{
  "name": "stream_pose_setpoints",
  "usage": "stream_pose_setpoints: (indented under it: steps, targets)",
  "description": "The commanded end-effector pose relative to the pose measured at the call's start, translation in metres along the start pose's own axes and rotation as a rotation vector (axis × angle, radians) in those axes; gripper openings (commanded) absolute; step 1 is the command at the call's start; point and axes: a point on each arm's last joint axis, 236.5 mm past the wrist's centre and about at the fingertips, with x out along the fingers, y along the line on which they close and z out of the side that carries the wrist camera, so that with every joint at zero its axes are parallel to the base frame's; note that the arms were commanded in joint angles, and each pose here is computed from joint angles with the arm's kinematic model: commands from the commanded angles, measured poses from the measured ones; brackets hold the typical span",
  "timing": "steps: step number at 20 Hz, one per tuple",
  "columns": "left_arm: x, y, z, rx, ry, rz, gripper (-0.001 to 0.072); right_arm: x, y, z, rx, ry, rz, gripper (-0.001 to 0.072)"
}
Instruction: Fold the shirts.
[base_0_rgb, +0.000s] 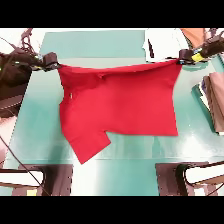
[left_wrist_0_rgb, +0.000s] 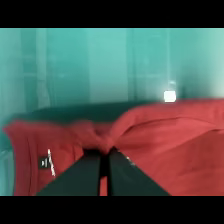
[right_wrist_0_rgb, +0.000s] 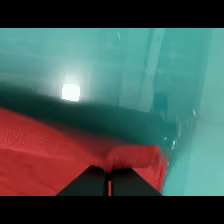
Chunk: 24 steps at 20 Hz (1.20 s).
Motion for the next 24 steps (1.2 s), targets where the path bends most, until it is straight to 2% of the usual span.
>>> stream_pose_setpoints:
  steps: [1,7,11,15,16,17,18,24]
  targets:
    - [0.039,0.024,-0.012,-0.040,0.047,0.018,0.0025,0.047,-0.011,0.011,0.012,0.028,0.001,0.0014]
    - [0.048,0.028,-0.046,-0.001,0.188,0.006,0.0025,0.070,-0.018,-0.025,-0.012,0.176,0.003,0.0014]
    - [0.063,0.038,-0.067,-0.027,0.262,0.007,0.0025,0.100,-0.025,-0.061,0.023,0.266,0.007,0.0015]
    - [0.070,0.046,-0.087,-0.053,0.305,0.016,0.0026,0.108,-0.027,-0.072,0.038,0.287,0.007,0.0023]
    - [0.070,0.046,-0.089,-0.056,0.311,0.019,0.0050,0.106,-0.029,-0.070,0.040,0.288,0.006,0.0225]
    - [0.070,0.048,-0.089,-0.067,0.312,0.026,0.0324,0.099,-0.033,-0.067,0.047,0.285,0.005,0.0519]
    - [0.066,0.049,-0.091,-0.094,0.326,0.037,0.0551,0.090,-0.037,-0.065,0.052,0.290,0.004,0.0529]
    - [0.001,0.068,-0.130,-0.016,0.414,0.204,0.0555,0.008,-0.063,-0.088,0.123,0.309,-0.006,0.0514]
